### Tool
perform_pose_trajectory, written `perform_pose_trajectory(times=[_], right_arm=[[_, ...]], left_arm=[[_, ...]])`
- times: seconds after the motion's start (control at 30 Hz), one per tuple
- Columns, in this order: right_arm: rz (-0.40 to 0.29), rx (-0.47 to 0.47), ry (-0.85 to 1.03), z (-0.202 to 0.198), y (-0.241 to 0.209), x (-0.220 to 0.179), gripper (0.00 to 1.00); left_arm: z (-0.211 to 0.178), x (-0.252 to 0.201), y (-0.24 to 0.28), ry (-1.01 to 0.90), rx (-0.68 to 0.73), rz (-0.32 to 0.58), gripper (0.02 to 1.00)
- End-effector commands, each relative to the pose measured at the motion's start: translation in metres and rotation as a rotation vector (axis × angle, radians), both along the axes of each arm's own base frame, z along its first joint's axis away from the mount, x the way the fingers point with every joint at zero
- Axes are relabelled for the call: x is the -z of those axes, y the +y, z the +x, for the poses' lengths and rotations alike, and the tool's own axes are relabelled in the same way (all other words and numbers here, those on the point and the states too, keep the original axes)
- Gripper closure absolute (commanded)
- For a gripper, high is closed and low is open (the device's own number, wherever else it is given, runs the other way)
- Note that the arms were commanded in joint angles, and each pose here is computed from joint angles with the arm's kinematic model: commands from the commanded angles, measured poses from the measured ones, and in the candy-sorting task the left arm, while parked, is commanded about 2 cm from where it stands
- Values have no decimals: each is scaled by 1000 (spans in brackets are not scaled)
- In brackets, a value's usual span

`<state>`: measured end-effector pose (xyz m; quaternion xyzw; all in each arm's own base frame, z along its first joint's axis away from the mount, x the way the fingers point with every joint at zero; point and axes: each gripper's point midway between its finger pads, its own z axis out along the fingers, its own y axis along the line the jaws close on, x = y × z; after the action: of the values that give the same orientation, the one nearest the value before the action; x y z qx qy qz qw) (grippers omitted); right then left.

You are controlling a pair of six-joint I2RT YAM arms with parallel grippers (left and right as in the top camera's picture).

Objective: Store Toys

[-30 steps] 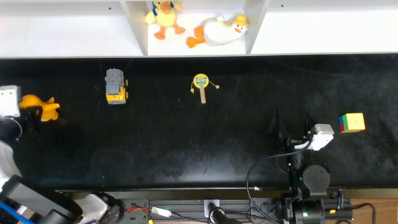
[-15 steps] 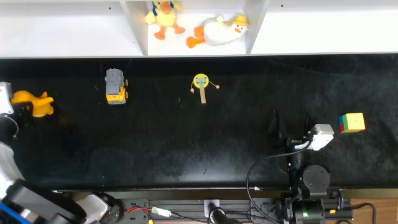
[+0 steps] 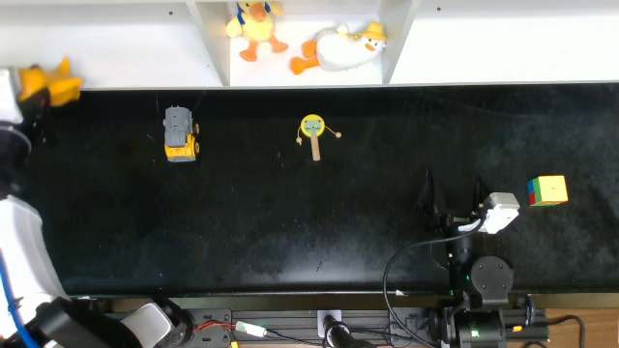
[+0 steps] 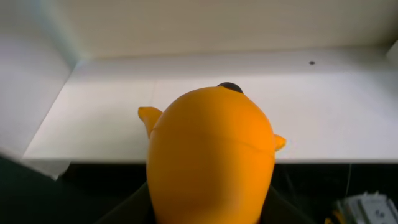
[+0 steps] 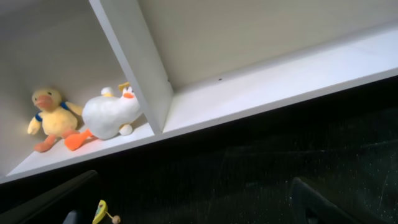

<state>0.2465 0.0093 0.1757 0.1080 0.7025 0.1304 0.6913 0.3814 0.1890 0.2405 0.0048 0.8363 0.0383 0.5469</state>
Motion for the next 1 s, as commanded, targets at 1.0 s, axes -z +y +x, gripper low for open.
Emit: perform_pose_trajectory(times=[1.0], right_arm=[[4, 2, -1, 0, 0, 3, 5]], left_arm=[[97, 25, 14, 120, -74, -168, 768]])
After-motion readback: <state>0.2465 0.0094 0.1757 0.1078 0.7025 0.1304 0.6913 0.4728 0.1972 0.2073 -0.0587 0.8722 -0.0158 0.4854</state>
